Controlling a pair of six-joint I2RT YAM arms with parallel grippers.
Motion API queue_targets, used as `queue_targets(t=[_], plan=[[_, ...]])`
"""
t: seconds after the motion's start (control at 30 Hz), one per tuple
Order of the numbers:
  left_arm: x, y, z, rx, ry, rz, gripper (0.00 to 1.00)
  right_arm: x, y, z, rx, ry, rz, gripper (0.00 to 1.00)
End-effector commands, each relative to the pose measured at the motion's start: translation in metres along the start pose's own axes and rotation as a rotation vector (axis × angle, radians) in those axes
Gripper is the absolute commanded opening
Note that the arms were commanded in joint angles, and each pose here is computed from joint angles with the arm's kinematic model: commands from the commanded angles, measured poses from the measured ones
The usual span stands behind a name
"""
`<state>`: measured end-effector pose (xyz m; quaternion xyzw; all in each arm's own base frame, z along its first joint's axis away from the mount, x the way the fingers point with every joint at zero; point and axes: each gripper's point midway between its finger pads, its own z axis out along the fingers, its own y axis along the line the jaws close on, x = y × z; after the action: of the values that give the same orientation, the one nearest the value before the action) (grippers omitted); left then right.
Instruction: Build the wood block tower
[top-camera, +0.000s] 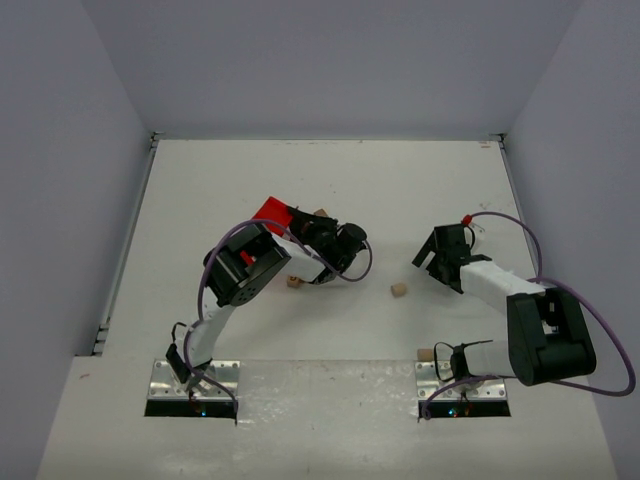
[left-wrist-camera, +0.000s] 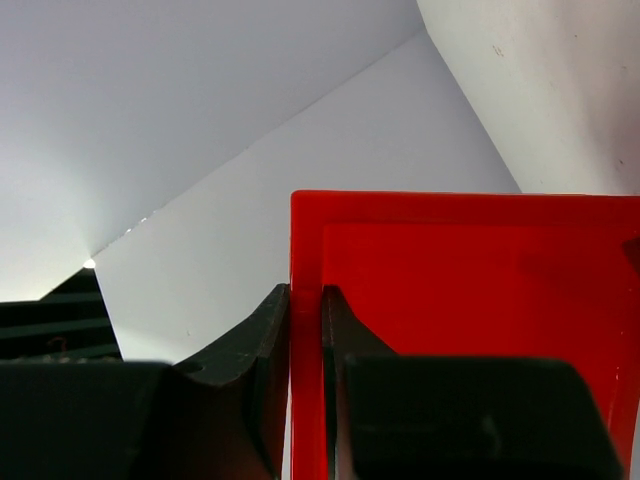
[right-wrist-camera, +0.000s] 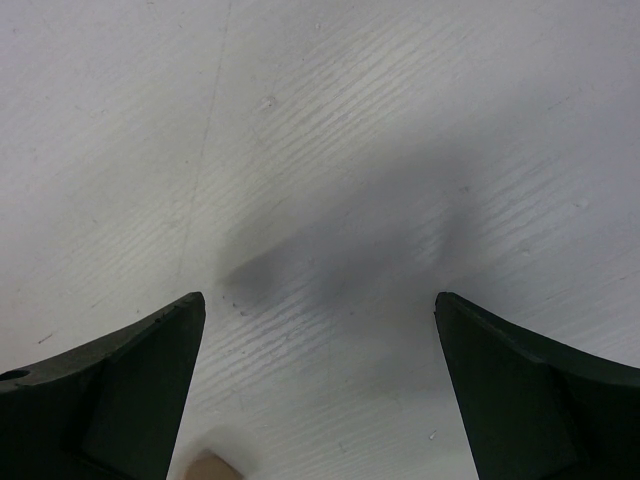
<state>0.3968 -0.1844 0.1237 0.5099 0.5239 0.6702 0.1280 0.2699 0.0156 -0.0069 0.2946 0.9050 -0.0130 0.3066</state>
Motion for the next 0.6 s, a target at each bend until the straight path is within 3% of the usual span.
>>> queue_targets(t=[0.0, 0.13, 0.33, 0.57], plan=[[0.014, 0.020, -0.002, -0.009, 0.034, -0.066, 0.00, 0.032, -0.004, -0.001, -0.010, 0.111, -0.001, 0.99], [0.028, 0.035, 0.007, -0.002, 0.052, -0.162, 0.00, 0.031, -0.005, -0.001, -0.008, 0.108, 0.000, 0.99], [0.071, 0.061, 0.043, 0.082, 0.063, -0.431, 0.00, 0.026, -0.006, -0.004, -0.005, 0.083, 0.004, 0.99], [0.117, 0.070, 0.077, 0.197, 0.030, -0.936, 0.01, 0.016, 0.007, -0.008, -0.076, 0.047, -0.013, 0.99]])
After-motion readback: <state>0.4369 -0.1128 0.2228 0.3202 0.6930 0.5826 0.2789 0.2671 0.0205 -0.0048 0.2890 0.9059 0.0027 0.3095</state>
